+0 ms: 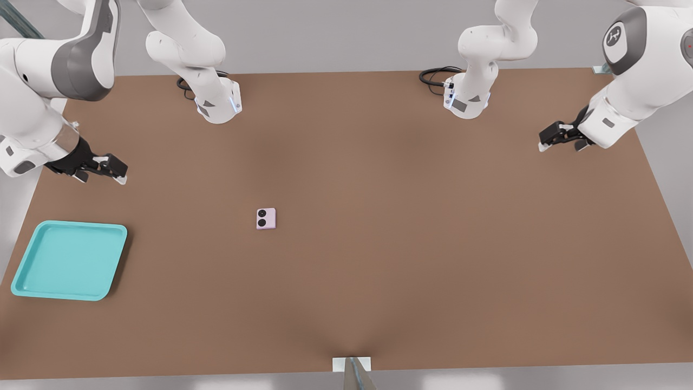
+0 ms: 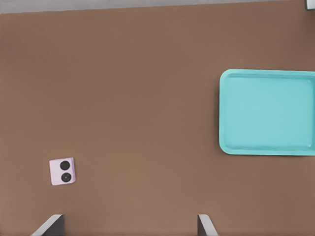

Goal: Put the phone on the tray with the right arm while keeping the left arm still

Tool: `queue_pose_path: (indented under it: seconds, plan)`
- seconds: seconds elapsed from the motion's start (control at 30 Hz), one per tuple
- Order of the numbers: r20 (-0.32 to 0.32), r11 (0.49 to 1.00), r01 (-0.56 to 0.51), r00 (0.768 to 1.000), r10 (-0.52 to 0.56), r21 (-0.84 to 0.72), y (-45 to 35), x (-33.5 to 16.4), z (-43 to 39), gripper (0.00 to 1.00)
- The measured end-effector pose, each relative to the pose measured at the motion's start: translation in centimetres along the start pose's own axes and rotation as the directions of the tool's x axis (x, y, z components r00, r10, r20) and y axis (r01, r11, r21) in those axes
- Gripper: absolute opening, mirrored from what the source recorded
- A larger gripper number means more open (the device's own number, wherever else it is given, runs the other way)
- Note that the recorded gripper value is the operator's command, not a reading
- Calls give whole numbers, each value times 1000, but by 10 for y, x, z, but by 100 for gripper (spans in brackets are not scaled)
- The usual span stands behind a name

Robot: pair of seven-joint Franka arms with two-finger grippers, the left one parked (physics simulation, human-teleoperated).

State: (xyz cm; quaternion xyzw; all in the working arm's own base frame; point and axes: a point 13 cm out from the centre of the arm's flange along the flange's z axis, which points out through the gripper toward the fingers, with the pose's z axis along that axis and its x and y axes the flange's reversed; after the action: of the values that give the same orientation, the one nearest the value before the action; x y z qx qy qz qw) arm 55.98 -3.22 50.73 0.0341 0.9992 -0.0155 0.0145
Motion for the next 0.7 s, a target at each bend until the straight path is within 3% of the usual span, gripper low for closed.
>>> queue_pose_path:
  seconds: [0.13, 0.2, 0.3, 0.37, 0.4, 0.7]
  plan:
    - [-43, 1000, -7, 999, 7, -8, 4, -11, 30, 100]
    - [-94, 997, 65, 993, -68, -31, 55, -23, 77, 100]
    - [-171, 952, 302, 937, -306, -50, 212, 12, 165, 100]
    - [-189, 927, 373, 908, -374, -43, 273, 32, 216, 100]
    - [-191, 924, 381, 904, -382, -39, 289, 38, 236, 100]
    - [-183, 984, 179, 966, -180, -23, 261, 44, 348, 100]
